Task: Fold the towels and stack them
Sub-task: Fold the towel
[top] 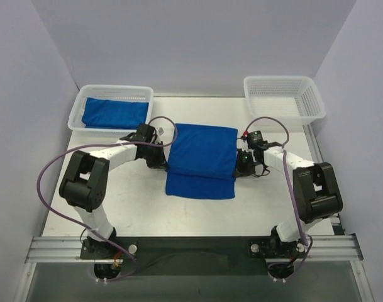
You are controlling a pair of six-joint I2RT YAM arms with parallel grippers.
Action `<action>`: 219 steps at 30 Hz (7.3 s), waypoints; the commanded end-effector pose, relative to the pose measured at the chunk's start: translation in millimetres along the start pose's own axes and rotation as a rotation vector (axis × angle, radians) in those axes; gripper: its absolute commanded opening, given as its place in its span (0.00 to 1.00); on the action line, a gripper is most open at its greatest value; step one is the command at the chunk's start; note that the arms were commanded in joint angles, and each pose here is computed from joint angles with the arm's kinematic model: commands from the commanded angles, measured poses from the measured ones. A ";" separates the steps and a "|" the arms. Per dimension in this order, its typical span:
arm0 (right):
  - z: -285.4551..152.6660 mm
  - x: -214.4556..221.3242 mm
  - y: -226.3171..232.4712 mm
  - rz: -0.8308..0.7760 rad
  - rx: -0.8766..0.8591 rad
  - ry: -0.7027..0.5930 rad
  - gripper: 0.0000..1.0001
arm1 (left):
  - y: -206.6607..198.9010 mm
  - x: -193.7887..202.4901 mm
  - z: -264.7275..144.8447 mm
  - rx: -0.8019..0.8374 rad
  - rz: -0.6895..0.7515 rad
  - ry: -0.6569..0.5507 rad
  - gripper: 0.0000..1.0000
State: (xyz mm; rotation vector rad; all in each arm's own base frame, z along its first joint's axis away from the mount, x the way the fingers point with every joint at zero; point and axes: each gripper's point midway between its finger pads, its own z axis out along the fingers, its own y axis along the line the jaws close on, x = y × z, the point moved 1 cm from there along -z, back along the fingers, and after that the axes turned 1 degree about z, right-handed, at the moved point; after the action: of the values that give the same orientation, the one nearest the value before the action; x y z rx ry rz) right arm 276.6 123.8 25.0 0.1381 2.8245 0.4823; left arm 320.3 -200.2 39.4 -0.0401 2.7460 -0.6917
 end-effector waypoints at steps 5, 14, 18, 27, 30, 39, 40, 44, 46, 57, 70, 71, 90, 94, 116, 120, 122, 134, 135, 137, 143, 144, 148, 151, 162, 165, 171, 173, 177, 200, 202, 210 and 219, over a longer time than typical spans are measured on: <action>-49.3 -25.7 -3.7 -0.076 0.081 -0.119 0.00 | -7.2 -1.3 -43.5 0.013 0.063 -0.023 0.00; -95.5 -18.2 8.1 -0.121 0.050 -0.209 0.00 | -30.2 -3.8 -97.3 0.053 0.113 -0.089 0.00; -89.0 3.0 2.4 -0.094 0.047 -0.162 0.00 | -30.5 19.3 -92.0 0.077 0.078 -0.022 0.00; -53.9 37.0 -2.3 -0.007 0.020 -0.022 0.00 | -7.3 101.6 -36.6 -0.013 0.051 0.163 0.00; -38.4 40.3 -4.3 0.021 0.017 0.005 0.00 | 7.4 111.2 -20.0 -0.063 0.024 0.192 0.00; -7.4 43.3 -11.8 0.087 0.034 0.086 0.00 | 18.9 98.0 -1.9 -0.121 -0.011 0.162 0.00; -4.9 42.3 -12.0 0.100 0.029 0.092 0.00 | 18.0 90.0 -0.8 -0.121 -0.005 0.150 0.00; 4.6 21.4 -13.7 0.151 0.015 0.060 0.00 | 33.3 49.1 9.2 -0.136 -0.055 0.118 0.00; 8.6 6.1 -11.6 0.166 0.006 0.043 0.00 | 37.0 29.6 10.9 -0.144 -0.044 0.104 0.00; 14.8 -67.0 5.9 0.179 -0.001 -0.077 0.00 | 32.2 -54.0 17.5 -0.128 0.006 0.046 0.00; -11.6 -67.1 6.5 0.114 0.006 -0.152 0.00 | 35.3 -26.1 -19.5 -0.153 0.029 0.019 0.00; -13.0 -68.8 8.5 0.108 0.000 -0.156 0.00 | 31.6 -32.3 -20.8 -0.143 0.040 0.009 0.00; -126.3 -91.1 33.9 -0.057 0.004 -0.358 0.00 | -37.4 -75.9 -138.4 -0.040 0.078 -0.250 0.00; -114.3 -65.3 31.5 -0.056 -0.006 -0.298 0.00 | -11.3 -35.4 -112.1 -0.074 0.046 -0.146 0.00; -13.1 14.0 -1.4 -0.006 0.047 -0.008 0.00 | 30.4 58.2 -31.5 -0.156 0.024 0.069 0.03; -17.2 17.4 2.1 -0.004 0.027 -0.008 0.21 | 21.7 62.5 -41.2 -0.132 0.044 0.054 0.26; -23.4 16.9 7.1 -0.010 0.004 -0.020 0.31 | 16.8 66.0 -48.4 -0.115 0.043 0.048 0.33; -71.5 12.4 42.0 -0.168 -0.079 -0.113 0.40 | -34.0 64.0 -97.8 0.037 0.133 -0.146 0.75; -73.9 4.2 47.4 -0.185 -0.085 -0.126 0.39 | -32.4 60.1 -92.8 0.020 0.135 -0.139 0.76; -66.2 -1.4 50.5 -0.202 -0.065 -0.113 0.39 | -40.6 42.7 -93.2 0.013 0.153 -0.162 0.76; -44.8 -11.0 62.3 -0.257 -0.032 -0.084 0.34 | -51.5 37.6 -64.8 0.002 0.171 -0.074 0.56; -42.2 -10.1 62.7 -0.252 -0.034 -0.083 0.32 | -51.0 42.9 -59.2 -0.004 0.172 -0.051 0.52; -23.5 9.2 48.9 -0.191 -0.016 -0.048 0.20 | -39.7 76.4 -40.9 -0.044 0.173 0.041 0.47; -15.2 23.8 45.5 -0.156 -0.036 -0.014 0.17 | -25.0 106.0 -29.1 -0.075 0.167 0.131 0.42; -2.9 104.4 11.3 0.055 -0.011 0.127 0.14 | 19.8 173.9 -33.0 -0.160 0.118 0.271 0.37; -13.1 103.8 15.4 0.044 -0.038 0.081 0.16 | 12.4 164.7 -48.3 -0.142 0.115 0.197 0.41; -40.8 73.1 30.5 -0.059 -0.065 -0.066 0.28 | 1.2 110.3 -77.1 -0.139 -0.007 -0.050 0.63; -48.4 62.2 38.5 -0.093 -0.081 -0.108 0.37 | 5.8 97.1 -78.3 -0.138 -0.075 -0.094 0.70; -53.5 54.4 46.5 -0.118 -0.092 -0.135 0.42 | 9.0 81.7 -69.2 -0.119 -0.154 -0.136 0.70; -32.7 69.0 28.3 -0.083 -0.052 -0.122 0.43 | 4.1 89.2 -26.7 -0.096 -0.173 -0.082 0.21; -31.9 69.5 27.6 -0.085 -0.049 -0.119 0.44 | 5.1 89.7 -29.7 -0.111 -0.167 -0.080 0.20; -27.5 71.7 26.0 -0.087 -0.042 -0.099 0.44 | -2.0 88.1 -37.3 -0.113 -0.150 -0.077 0.24; -26.3 74.4 24.2 -0.088 -0.040 -0.092 0.44 | -18.3 75.3 -47.5 -0.096 -0.111 -0.105 0.26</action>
State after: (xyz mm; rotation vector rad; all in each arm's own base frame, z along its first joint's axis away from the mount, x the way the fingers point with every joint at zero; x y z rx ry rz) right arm 201.2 151.9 42.4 0.0251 2.7076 0.5257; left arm 221.2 -195.5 42.3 -0.2889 2.7554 -0.5470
